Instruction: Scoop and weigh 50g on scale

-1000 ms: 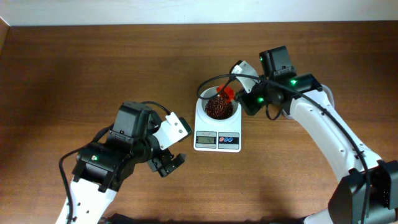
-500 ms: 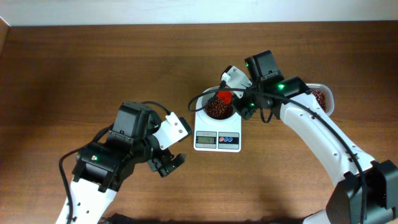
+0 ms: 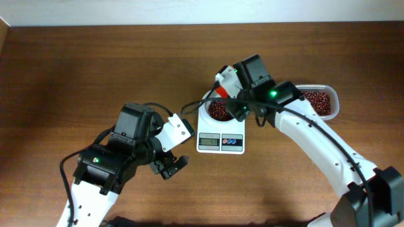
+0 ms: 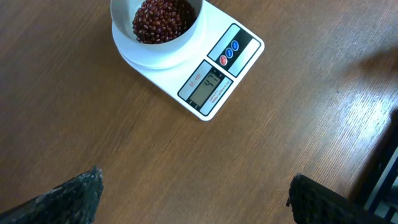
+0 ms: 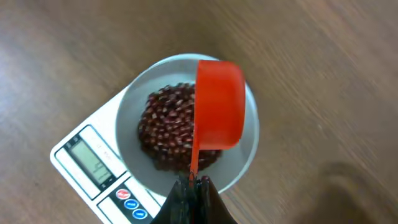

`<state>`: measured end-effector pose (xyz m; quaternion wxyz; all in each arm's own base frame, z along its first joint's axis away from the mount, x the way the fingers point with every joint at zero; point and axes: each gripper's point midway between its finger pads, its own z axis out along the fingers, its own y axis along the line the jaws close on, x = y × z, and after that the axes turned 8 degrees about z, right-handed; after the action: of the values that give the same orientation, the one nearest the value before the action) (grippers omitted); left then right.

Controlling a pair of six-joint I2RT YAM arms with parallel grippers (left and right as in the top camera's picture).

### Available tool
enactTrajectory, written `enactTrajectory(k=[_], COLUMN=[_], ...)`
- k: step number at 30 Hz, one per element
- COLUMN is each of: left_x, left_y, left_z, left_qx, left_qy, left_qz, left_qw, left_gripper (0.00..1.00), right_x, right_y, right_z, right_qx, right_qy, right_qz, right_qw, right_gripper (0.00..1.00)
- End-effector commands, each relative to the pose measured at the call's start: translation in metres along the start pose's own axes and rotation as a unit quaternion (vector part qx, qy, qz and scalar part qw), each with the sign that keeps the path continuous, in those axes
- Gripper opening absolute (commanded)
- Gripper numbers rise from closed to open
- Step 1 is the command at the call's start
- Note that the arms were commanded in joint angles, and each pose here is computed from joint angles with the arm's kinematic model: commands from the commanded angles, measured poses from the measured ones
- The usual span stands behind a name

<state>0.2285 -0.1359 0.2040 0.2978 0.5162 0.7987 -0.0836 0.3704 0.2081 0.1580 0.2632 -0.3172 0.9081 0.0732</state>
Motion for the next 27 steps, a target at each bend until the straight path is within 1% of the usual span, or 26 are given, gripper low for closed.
enactTrajectory(k=[1, 2, 3, 4, 5, 6, 7, 9, 11, 12, 14, 16, 18, 20, 23, 25, 27], left_x=[-0.005, -0.005, -0.005, -0.005, -0.005, -0.005, -0.005, -0.005, -0.005, -0.005, -0.005, -0.005, -0.005, -0.005, -0.005, -0.005, -0.005], left_y=[0.003, 0.003, 0.003, 0.003, 0.003, 0.003, 0.003, 0.003, 0.003, 0.003, 0.003, 0.003, 0.003, 0.003, 0.003, 0.003, 0.003], left_z=[-0.005, -0.005, -0.005, -0.005, -0.005, -0.005, -0.005, -0.005, -0.005, -0.005, -0.005, -0.005, -0.005, -0.005, -0.005, -0.005, -0.005], left_qx=[-0.004, -0.004, -0.004, -0.004, -0.004, -0.004, -0.004, -0.004, -0.004, -0.004, -0.004, -0.004, -0.004, -0.004, -0.004, -0.004, -0.004], left_qy=[-0.010, -0.010, -0.010, -0.010, -0.010, -0.010, -0.010, -0.010, -0.010, -0.010, -0.010, -0.010, -0.010, -0.010, -0.010, -0.010, -0.010], left_qz=[0.008, 0.008, 0.008, 0.008, 0.008, 0.008, 0.008, 0.008, 0.008, 0.008, 0.008, 0.008, 0.008, 0.008, 0.008, 0.008, 0.008], left_qw=[1.000, 1.000, 1.000, 1.000, 1.000, 1.000, 1.000, 1.000, 1.000, 1.000, 1.000, 1.000, 1.000, 1.000, 1.000, 1.000, 1.000], left_gripper=[0.99, 0.99, 0.99, 0.99, 0.99, 0.99, 0.99, 0.99, 0.99, 0.99, 0.99, 0.99, 0.99, 0.99, 0.99, 0.99, 0.99], right_x=[-0.036, -0.028, -0.009, 0.030, 0.050, 0.085, 0.096, 0.115, 0.139, 0.147, 0.156, 0.159, 0.168, 0.156, 0.149, 0.153, 0.162], right_y=[-0.030, -0.042, -0.060, -0.096, -0.111, -0.139, -0.150, -0.176, -0.186, -0.190, -0.201, -0.209, -0.193, -0.173, -0.163, -0.168, -0.179], right_z=[-0.063, -0.078, -0.090, -0.103, -0.107, -0.114, -0.117, -0.123, -0.106, -0.089, -0.052, -0.028, -0.009, -0.006, -0.005, -0.011, -0.021], right_qx=[0.034, 0.047, 0.068, 0.110, 0.120, 0.140, 0.149, 0.168, 0.167, 0.164, 0.154, 0.150, 0.104, 0.036, -0.003, -0.023, -0.045], right_qy=[-0.087, -0.087, -0.065, -0.019, 0.004, 0.040, 0.043, 0.048, 0.081, 0.099, 0.127, 0.133, 0.163, 0.149, 0.138, 0.128, 0.110], right_qz=[0.050, 0.064, 0.092, 0.178, 0.214, 0.282, 0.314, 0.356, 0.379, 0.384, 0.388, 0.392, 0.403, 0.417, 0.427, 0.453, 0.492], right_qw=[0.994, 0.993, 0.991, 0.978, 0.969, 0.948, 0.937, 0.918, 0.906, 0.903, 0.900, 0.898, 0.894, 0.896, 0.894, 0.882, 0.862], right_gripper=[0.04, 0.04, 0.04, 0.04, 0.04, 0.04, 0.04, 0.04, 0.04, 0.04, 0.04, 0.04, 0.04, 0.04, 0.04, 0.04, 0.04])
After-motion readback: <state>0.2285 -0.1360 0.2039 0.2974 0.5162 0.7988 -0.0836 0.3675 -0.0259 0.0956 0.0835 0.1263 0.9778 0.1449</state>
